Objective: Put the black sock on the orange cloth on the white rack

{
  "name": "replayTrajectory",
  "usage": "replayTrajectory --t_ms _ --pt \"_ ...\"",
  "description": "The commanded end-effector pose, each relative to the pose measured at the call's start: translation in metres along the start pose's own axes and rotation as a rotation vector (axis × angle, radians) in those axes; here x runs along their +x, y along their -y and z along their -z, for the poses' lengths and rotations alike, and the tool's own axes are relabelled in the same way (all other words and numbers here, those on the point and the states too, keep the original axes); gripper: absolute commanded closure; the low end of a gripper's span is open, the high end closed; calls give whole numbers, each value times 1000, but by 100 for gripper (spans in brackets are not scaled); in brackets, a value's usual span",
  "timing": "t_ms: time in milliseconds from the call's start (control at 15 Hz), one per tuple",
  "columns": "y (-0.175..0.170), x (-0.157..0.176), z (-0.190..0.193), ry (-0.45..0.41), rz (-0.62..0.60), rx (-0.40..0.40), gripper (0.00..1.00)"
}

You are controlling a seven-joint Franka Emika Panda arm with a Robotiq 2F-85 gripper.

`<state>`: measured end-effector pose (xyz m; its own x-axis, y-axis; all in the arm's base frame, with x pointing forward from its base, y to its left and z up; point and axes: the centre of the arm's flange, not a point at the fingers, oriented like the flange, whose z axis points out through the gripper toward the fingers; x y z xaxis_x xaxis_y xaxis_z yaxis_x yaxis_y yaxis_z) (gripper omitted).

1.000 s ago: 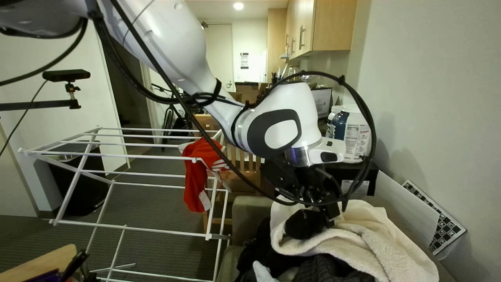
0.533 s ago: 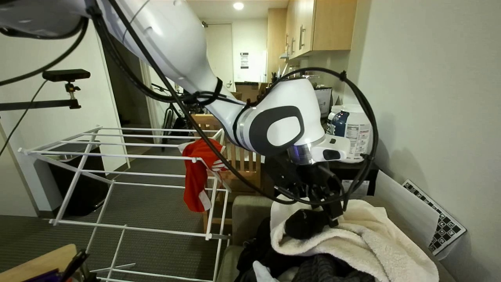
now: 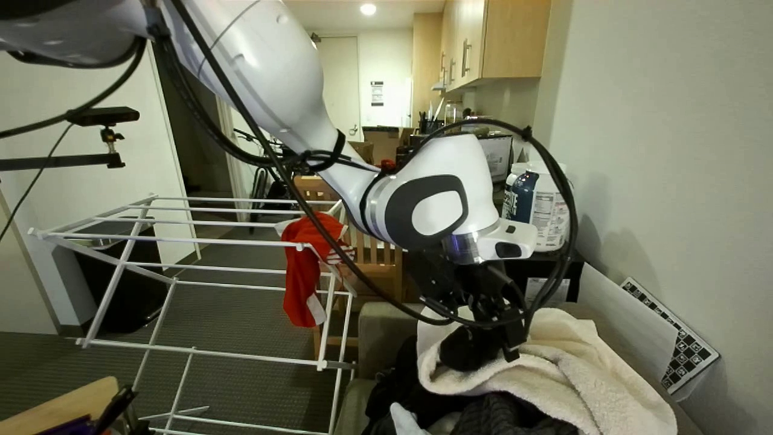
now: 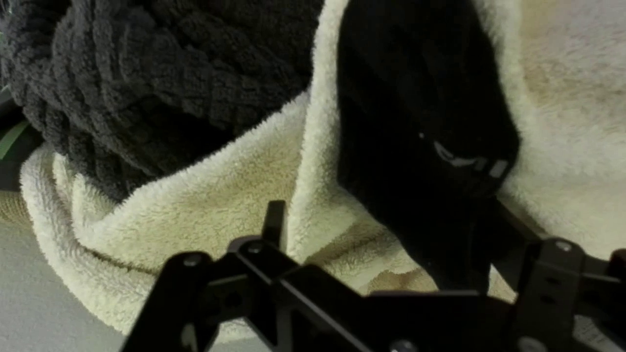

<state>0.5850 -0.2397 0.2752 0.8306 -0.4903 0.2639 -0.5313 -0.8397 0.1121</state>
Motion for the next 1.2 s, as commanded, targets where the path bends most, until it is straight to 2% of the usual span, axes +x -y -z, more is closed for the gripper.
replayTrajectory --t_ms 0,533,600,733,1133 --pt "5 -7 -10 -12 -11 -16 33" --pt "7 -13 -11 11 -9 -19 85" --pt "7 -14 -9 10 -5 -18 42" --pt "8 -16 -6 7 19 -19 46" --pt "20 -17 5 -11 126 14 10"
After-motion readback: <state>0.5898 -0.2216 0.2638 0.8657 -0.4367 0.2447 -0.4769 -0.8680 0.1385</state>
